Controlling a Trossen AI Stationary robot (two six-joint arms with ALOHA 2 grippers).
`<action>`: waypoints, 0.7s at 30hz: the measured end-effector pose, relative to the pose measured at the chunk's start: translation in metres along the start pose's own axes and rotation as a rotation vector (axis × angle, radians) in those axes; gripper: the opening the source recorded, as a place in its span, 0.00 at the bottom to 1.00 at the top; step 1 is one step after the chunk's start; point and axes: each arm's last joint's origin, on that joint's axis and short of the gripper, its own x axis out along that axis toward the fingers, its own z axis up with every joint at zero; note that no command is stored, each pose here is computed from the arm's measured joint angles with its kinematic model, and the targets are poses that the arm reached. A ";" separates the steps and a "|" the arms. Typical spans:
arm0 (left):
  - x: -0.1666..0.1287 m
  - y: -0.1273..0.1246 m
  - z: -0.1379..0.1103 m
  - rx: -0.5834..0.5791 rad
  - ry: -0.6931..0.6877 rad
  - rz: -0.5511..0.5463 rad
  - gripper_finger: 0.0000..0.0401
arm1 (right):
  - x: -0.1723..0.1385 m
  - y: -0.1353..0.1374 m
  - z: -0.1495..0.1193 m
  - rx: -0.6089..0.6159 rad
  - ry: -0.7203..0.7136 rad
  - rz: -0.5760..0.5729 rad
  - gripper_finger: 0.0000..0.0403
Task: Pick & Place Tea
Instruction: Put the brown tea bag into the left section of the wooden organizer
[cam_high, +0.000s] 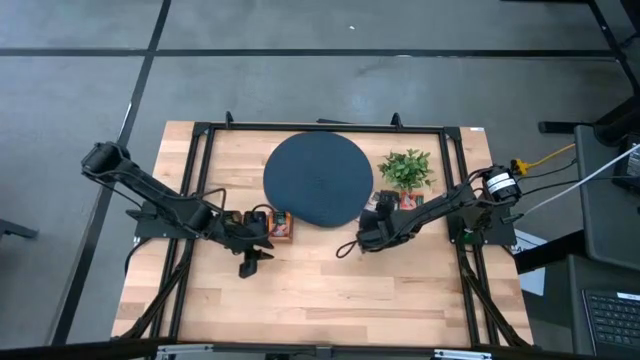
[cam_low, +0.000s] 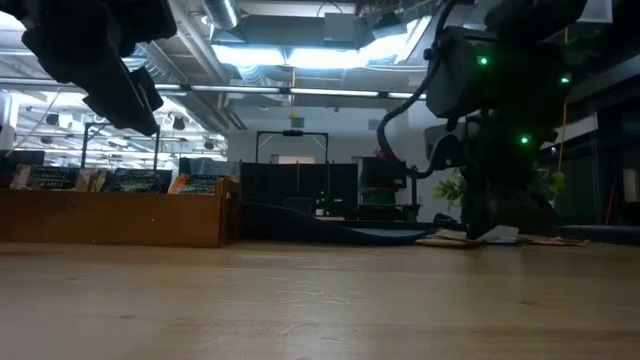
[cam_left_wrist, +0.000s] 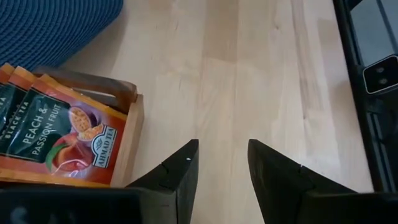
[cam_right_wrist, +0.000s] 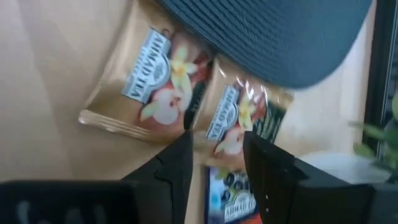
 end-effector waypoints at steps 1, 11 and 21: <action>0.001 0.000 0.000 0.000 0.000 0.002 0.33 | 0.000 0.000 0.001 -0.019 -0.010 0.004 0.35; 0.001 -0.001 0.002 0.014 -0.032 0.014 0.33 | 0.018 -0.008 0.010 0.048 -0.017 0.269 0.33; 0.001 0.000 0.002 0.014 -0.043 0.031 0.33 | 0.014 -0.003 0.013 0.169 0.002 0.392 0.13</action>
